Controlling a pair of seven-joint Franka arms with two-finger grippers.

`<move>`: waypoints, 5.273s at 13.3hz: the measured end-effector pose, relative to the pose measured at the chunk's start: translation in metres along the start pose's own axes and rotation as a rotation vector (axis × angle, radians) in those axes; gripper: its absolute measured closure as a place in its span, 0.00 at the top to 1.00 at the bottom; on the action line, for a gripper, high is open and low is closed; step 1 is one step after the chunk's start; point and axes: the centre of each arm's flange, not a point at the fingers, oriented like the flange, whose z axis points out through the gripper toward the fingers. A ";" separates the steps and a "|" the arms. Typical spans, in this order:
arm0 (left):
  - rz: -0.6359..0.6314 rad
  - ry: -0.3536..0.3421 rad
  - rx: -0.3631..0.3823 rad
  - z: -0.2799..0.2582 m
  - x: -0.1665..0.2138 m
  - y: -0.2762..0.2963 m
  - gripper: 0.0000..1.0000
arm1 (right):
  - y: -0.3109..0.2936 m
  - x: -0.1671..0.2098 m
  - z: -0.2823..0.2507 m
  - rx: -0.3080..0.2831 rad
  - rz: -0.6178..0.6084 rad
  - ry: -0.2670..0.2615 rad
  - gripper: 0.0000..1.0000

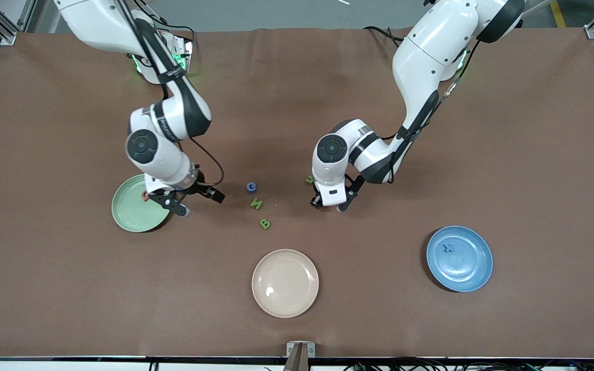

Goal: Sort upper and lower case letters into plates
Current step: 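Grasp the green B with the right gripper while the left gripper grasps d, then drop d on the blue plate while the right gripper drops B on the green plate, then grasp the green N with the right gripper while the left gripper grasps m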

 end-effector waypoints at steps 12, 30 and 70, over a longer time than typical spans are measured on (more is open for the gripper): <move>0.031 0.049 -0.007 -0.053 0.132 0.014 0.28 | -0.126 -0.015 0.087 0.030 0.225 0.041 0.98; 0.469 0.140 0.034 -0.050 0.436 -0.079 0.54 | -0.135 -0.018 0.099 -0.082 0.142 0.107 0.35; 0.161 0.023 -0.005 -0.010 -0.040 -0.078 0.91 | 0.095 0.107 -0.032 -0.093 -0.197 -0.067 1.00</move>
